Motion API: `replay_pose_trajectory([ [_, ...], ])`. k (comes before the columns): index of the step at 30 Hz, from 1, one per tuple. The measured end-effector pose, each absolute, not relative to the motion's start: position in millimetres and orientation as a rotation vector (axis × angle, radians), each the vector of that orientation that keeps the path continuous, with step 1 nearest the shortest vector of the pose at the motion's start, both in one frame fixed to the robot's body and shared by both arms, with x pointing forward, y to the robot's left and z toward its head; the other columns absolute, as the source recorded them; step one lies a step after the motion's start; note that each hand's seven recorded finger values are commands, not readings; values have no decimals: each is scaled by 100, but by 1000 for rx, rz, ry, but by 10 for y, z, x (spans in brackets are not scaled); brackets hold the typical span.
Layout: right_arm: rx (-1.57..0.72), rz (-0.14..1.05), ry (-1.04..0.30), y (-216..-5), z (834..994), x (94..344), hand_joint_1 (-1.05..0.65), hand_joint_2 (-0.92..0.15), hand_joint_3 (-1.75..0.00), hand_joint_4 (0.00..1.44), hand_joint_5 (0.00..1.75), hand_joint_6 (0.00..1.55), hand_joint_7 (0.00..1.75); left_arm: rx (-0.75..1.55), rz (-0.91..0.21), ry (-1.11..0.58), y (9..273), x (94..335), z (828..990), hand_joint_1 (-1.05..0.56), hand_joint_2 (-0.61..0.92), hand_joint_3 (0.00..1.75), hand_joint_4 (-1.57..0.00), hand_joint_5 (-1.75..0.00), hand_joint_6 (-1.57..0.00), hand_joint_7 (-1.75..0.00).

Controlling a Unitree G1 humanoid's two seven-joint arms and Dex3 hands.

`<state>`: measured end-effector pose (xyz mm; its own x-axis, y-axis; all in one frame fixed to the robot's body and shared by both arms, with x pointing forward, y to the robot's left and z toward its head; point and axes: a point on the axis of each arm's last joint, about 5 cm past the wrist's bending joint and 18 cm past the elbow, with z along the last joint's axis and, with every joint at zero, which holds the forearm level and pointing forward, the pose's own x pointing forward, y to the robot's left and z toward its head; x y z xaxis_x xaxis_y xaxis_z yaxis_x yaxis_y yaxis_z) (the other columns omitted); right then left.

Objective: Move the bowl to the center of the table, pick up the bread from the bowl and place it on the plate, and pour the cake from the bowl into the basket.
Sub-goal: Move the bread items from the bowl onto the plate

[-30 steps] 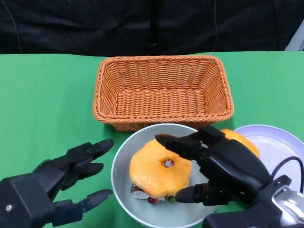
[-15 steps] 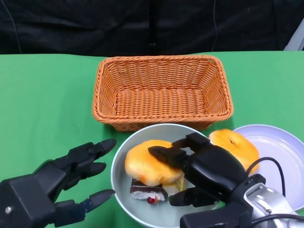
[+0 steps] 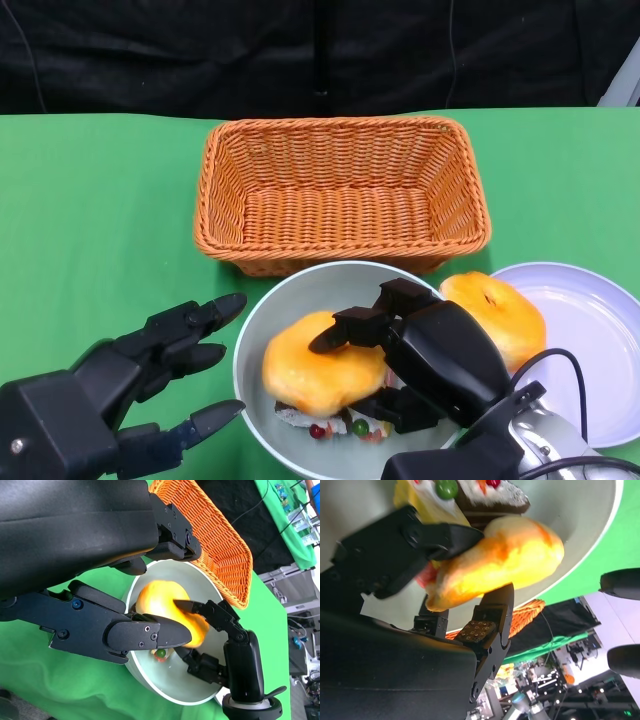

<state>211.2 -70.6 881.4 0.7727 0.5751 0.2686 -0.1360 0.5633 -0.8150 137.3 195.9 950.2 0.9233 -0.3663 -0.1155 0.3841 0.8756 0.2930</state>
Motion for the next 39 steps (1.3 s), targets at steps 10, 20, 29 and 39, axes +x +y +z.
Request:
replay_pose_trajectory([
  [10,-846,415,-594,-718,9023,2056,-13,-34,-135,91,175,79,149,318,-390,60,1960,1374,9502,-52,92,36,-13,-57,-32,0],
  [20,-707,269,-708,-972,9306,1989,-12,-20,-164,102,175,84,163,322,-388,61,1963,1376,9495,-52,92,36,-13,-59,-32,0],
  [29,-573,161,-743,-1182,9491,1940,-9,-10,-175,103,175,84,162,322,-388,64,1965,1371,9488,-50,92,37,-11,-58,-32,0],
  [39,-550,97,-753,-1336,9488,1853,-5,-11,-175,106,175,89,156,325,-389,61,1974,1358,9485,-50,92,37,-10,-57,-31,0],
])
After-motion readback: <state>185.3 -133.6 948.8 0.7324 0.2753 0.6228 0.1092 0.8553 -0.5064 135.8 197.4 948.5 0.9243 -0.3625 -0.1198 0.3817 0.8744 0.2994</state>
